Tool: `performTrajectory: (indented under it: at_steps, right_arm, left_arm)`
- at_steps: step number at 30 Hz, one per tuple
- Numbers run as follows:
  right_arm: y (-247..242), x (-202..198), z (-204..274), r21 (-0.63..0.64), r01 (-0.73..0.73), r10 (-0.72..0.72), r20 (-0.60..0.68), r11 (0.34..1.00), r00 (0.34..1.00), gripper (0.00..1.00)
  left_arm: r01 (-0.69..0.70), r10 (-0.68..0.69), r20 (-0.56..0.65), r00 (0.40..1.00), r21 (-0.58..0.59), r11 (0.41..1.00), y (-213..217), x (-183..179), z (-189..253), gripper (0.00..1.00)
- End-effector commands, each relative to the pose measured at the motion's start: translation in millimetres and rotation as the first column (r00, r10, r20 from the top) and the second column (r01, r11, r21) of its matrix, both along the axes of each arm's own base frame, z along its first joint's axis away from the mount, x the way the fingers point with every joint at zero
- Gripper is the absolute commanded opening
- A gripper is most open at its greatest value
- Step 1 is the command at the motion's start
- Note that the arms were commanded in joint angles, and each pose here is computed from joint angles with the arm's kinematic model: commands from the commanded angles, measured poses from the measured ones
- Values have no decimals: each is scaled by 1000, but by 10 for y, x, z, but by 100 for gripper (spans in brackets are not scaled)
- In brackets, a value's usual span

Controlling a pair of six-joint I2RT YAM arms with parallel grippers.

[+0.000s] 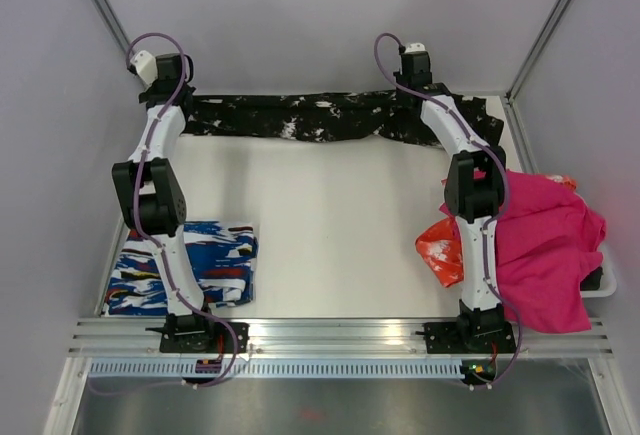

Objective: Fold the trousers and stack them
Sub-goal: Fold the trousers

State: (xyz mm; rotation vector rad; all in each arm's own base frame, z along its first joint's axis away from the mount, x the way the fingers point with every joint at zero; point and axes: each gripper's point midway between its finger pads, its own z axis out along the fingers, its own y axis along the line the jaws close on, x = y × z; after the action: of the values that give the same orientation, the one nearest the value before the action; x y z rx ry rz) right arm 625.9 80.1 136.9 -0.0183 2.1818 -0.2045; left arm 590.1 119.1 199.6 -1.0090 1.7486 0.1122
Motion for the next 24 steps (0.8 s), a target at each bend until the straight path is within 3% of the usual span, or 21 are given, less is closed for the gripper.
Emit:
performTrajectory:
  at_steps: [1,6,15,17,24]
  right_arm:
    - [-747,347,251,-47,48,-41,128,998,991,0]
    - [-552,538,182,-3,-105,104,155,995,982,4]
    - [-422,656,-198,13,-174,171,131,985,977,9]
    - [-409,706,-137,-4,-199,197,152,980,969,15]
    - [-371,934,3,28,-176,162,264,984,951,20]
  left_arm:
    - [-197,190,65,980,125,972,582,25,299,2]
    - [-212,208,44,977,102,972,578,163,143,2]
    - [-265,264,19,964,118,957,683,345,-151,2]
    - [-283,283,15,959,119,952,705,345,-196,2]
    - [-290,286,45,957,105,951,720,482,-301,2]
